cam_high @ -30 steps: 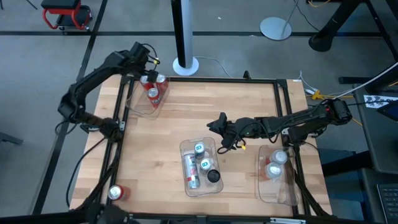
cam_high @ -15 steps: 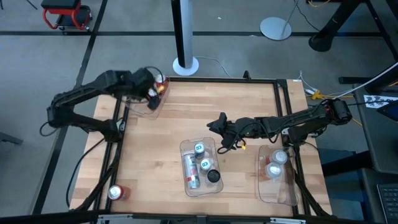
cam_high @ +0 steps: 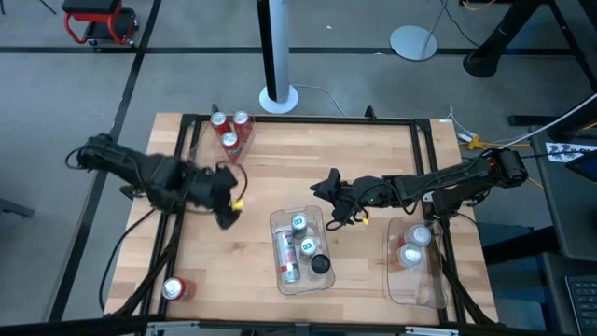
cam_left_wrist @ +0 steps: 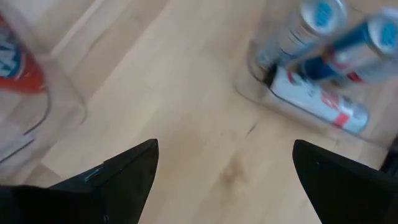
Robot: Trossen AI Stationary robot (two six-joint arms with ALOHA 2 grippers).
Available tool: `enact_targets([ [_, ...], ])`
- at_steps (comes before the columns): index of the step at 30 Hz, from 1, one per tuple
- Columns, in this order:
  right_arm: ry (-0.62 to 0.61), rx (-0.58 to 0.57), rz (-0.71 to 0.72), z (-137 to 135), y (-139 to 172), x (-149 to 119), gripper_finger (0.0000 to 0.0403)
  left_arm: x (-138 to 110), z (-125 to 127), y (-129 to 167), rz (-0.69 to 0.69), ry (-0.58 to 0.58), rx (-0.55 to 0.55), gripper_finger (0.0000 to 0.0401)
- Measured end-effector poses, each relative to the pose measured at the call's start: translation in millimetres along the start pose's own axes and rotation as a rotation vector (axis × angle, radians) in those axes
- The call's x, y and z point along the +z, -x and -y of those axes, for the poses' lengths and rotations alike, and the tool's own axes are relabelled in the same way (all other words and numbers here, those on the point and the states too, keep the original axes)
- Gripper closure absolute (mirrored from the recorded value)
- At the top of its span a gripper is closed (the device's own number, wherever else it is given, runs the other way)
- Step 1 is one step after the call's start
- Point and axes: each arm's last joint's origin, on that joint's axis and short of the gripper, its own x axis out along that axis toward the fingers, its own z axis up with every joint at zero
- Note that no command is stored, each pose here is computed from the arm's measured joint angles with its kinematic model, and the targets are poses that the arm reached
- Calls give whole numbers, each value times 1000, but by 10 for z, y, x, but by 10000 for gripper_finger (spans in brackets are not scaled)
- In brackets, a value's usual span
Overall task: Sort soda cans
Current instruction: Put the orange soda can into the top transparent bin
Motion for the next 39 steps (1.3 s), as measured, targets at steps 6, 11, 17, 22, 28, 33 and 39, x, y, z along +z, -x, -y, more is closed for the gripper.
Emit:
enact_targets([
  [6,-13,0,0,0,0,0,249,-287,300,2,48,-153,-25,43],
  [11,-13,0,0,-1,0,0,249,-395,386,-79,64,-177,-24,42],
  [17,-13,1,0,-1,-1,0,249,-460,476,-167,30,-182,-6,14],
  [22,-13,1,0,-1,0,0,249,-491,547,-273,-22,-187,10,3],
  [28,-12,2,0,-3,0,0,249,-598,643,-351,-147,-176,-15,1],
  [33,-10,7,-2,-8,-1,-2,249,-827,734,-252,-259,-164,-91,1],
  [39,-11,6,-2,-7,0,-2,249,-1158,827,-84,-363,-102,-158,1],
])
